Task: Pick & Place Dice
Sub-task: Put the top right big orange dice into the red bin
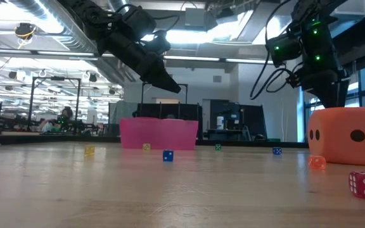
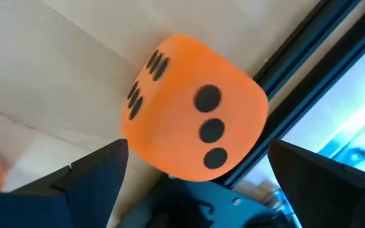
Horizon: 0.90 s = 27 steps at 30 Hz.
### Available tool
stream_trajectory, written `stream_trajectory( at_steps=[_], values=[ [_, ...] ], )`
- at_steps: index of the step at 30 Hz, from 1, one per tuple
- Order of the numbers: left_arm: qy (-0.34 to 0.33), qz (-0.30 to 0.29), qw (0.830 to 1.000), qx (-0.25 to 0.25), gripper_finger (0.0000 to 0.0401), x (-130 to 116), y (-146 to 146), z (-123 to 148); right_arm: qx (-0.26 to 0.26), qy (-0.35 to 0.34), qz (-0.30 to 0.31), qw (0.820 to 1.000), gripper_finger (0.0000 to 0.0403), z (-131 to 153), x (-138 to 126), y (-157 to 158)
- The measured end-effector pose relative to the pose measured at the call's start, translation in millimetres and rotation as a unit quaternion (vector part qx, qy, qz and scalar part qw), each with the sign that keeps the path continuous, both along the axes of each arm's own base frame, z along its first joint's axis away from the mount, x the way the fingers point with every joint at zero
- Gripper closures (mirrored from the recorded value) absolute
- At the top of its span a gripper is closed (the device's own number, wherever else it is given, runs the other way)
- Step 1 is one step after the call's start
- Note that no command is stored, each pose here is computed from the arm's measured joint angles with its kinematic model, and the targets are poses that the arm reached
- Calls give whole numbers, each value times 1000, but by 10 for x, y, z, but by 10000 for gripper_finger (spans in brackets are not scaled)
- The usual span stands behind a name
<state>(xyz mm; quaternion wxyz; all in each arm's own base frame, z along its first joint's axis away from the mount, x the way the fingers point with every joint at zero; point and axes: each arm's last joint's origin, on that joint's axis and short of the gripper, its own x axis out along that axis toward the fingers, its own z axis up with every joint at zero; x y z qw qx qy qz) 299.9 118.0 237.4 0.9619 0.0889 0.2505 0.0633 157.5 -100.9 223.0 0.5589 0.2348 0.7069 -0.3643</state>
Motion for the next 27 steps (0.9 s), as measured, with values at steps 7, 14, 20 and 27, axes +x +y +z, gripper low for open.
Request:
stream_trajectory(
  at_steps=[7, 14, 20, 27],
  values=[
    [1, -8, 1000, 4, 1, 14, -35, 0, -21, -6, -76, 997, 24, 3, -8, -14],
    [2, -8, 1000, 3, 1, 12, -35, -3, -46, -14, -168, 985, 24, 4, -8, -12],
    [4, -8, 1000, 3, 1, 10, -35, -5, -60, -19, -218, 974, 24, 5, -7, -12],
    [5, -8, 1000, 2, 1, 10, -36, -7, -65, 0, -260, 964, 25, -109, -65, 23]
  ],
)
